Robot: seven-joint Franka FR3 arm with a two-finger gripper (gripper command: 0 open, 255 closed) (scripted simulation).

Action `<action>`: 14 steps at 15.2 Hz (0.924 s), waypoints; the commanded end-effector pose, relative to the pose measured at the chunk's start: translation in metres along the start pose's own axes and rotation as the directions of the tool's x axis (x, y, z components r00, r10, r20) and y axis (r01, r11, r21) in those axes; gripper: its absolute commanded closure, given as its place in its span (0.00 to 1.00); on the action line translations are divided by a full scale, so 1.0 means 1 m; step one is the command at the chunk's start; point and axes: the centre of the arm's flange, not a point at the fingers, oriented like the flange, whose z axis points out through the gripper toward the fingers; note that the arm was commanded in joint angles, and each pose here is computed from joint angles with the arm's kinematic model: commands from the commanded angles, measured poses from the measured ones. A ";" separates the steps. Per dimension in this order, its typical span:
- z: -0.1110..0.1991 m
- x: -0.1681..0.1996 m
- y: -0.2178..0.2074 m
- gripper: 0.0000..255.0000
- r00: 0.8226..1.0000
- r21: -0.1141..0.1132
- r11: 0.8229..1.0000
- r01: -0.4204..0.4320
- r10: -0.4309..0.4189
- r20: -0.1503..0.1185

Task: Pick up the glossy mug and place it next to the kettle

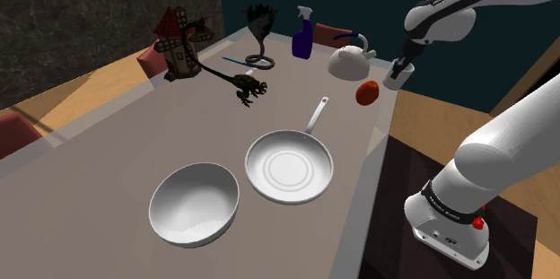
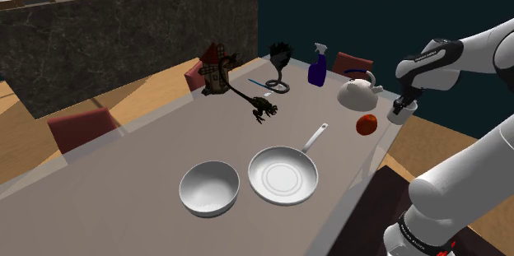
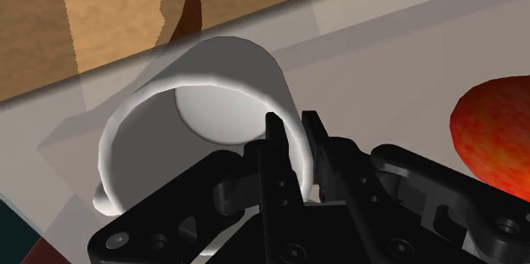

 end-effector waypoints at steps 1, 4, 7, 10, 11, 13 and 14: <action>0.003 0.001 0.000 1.00 1.000 -0.001 1.000 0.000 0.000 -0.001; 0.003 0.001 0.000 1.00 1.000 -0.001 1.000 0.000 0.000 -0.001; 0.003 0.001 0.000 1.00 1.000 -0.001 1.000 0.000 0.000 -0.001; 0.003 0.001 0.000 0.00 1.000 -0.001 1.000 0.000 0.000 -0.001; 0.003 0.001 0.000 0.00 1.000 -0.001 1.000 0.000 0.000 -0.001; 0.003 0.001 0.000 0.00 1.000 -0.001 1.000 0.000 0.000 -0.001; -0.010 0.001 0.000 0.00 1.000 -0.001 1.000 0.000 0.000 -0.001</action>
